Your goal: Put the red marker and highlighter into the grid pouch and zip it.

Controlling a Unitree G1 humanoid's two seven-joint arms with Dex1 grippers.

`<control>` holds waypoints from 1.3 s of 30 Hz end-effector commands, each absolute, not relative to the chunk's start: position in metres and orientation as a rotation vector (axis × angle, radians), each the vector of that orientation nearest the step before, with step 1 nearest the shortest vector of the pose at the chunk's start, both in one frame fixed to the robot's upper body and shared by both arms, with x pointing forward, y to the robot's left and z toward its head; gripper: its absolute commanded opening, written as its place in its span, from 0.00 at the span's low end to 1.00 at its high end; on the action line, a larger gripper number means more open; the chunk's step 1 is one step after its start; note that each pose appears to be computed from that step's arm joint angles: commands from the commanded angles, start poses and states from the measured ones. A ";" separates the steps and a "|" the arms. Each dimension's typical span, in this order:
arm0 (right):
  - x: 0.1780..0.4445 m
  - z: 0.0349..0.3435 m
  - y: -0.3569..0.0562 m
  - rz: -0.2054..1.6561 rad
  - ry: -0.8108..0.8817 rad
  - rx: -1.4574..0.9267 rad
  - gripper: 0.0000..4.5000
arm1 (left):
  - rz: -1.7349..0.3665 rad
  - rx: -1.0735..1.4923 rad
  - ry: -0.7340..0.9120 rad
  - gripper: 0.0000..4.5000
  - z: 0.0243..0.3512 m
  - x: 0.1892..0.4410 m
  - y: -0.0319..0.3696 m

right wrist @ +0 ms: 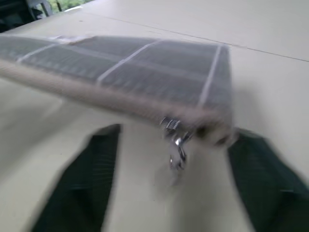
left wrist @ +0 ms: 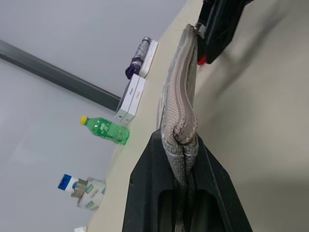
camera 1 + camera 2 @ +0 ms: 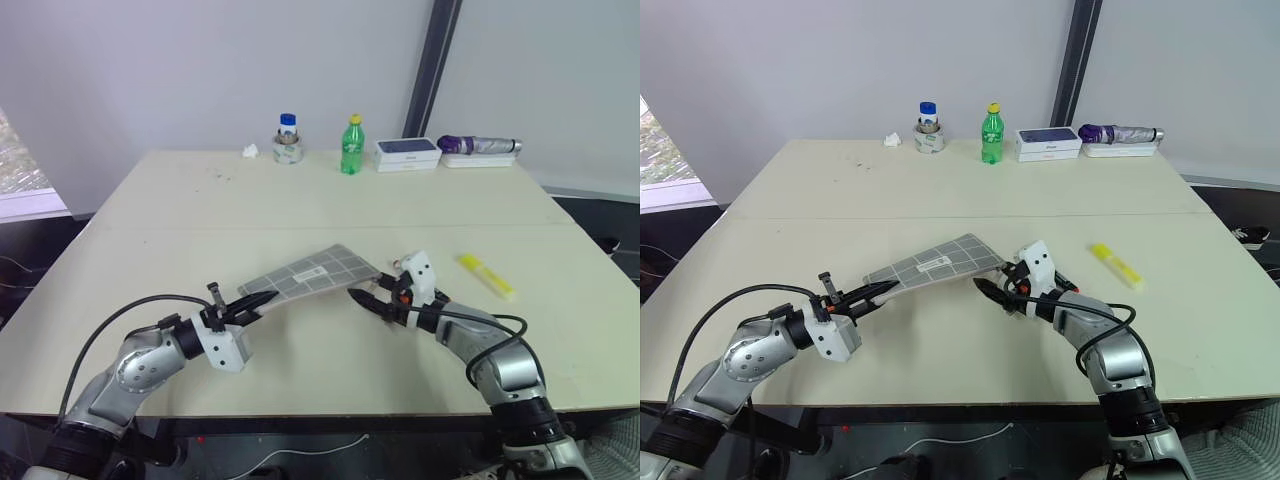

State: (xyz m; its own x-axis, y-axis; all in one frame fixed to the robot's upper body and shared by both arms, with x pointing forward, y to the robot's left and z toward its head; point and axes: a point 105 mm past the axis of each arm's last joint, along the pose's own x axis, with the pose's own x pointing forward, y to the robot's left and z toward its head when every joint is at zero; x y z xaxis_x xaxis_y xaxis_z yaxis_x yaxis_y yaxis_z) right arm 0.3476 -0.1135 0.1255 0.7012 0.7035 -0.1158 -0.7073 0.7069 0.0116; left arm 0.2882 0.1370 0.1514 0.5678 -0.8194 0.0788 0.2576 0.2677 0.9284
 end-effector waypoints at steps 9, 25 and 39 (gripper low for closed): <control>0.355 0.136 -0.114 0.744 0.121 -0.132 0.02 | -0.753 1.131 -0.649 0.00 0.154 0.292 0.141; 0.339 0.125 -0.022 1.070 0.067 -0.521 0.02 | -0.635 1.152 -0.555 0.00 0.154 0.323 0.135; 0.333 0.159 0.009 1.193 -0.046 -0.533 0.02 | -0.726 1.255 -0.593 0.00 0.140 0.319 0.122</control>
State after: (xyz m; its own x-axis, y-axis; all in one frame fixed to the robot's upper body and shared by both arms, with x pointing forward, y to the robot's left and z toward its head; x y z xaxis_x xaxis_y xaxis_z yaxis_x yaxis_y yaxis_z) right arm 0.3334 0.0036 0.1413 0.3886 0.8739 -0.2921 -0.8887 0.2718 -0.3694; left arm 0.3228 0.1230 0.1354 0.6589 -0.7520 -0.0164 0.1768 0.1337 0.9751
